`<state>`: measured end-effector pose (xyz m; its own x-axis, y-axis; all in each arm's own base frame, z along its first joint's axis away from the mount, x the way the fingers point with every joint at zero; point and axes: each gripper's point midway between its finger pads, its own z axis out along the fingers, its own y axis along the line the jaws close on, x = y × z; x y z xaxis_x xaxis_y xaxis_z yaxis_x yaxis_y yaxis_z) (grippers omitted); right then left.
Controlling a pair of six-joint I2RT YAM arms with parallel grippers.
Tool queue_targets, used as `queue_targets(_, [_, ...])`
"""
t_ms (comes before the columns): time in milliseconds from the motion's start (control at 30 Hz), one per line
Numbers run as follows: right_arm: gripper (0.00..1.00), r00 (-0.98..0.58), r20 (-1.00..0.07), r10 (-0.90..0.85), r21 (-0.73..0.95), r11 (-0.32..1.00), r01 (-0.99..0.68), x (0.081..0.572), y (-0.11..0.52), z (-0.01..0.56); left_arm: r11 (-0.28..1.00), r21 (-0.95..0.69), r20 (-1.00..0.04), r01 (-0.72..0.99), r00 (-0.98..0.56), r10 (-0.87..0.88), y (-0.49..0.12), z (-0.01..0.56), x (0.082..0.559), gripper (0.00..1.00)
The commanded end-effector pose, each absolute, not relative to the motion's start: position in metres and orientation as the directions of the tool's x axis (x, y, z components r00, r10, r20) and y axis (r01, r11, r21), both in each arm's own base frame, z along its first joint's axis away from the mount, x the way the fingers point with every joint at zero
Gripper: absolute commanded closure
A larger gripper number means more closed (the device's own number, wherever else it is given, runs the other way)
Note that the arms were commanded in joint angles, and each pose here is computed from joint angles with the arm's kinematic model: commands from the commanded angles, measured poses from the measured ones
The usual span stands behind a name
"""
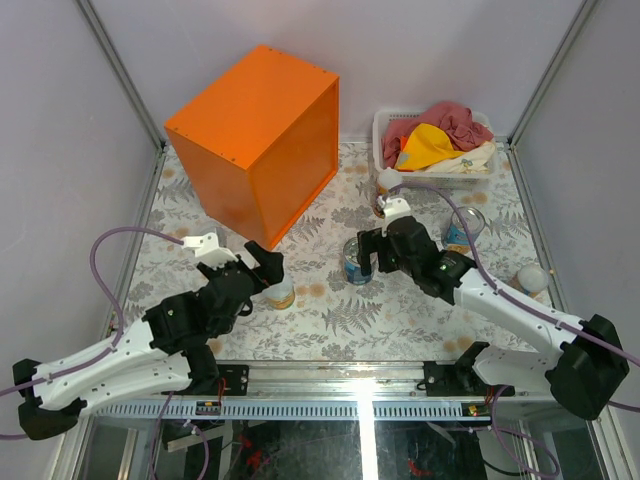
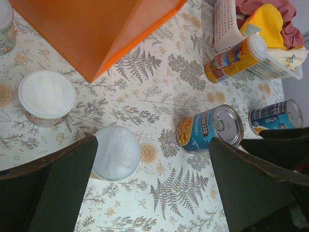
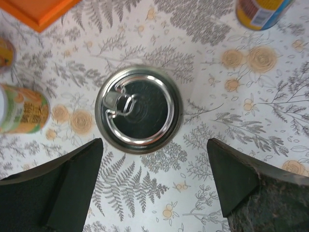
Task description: Place and organize the canned foods onto the counter
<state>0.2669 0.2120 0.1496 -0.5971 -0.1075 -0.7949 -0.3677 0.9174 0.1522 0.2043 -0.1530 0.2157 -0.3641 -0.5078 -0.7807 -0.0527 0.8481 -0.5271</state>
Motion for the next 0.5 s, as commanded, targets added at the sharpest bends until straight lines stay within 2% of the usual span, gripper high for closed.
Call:
queue_targets(0, [0.01, -0.515, -0.85, -0.113, 0.14, 0.894, -0.426, 0.264, 0.226, 0.162, 0.82, -0.565, -0.765, -0.089, -0.317, -0.561, -0.144, 0.218, 0.206, 0.02])
queue_targets(467, [0.01, -0.47, -0.872, -0.139, 0.098, 0.89, -0.446, 0.259, 0.224, 0.138, 0.82, -0.565, -0.766, -0.097, -0.309, -0.564, -0.142, 0.222, 0.206, 0.02])
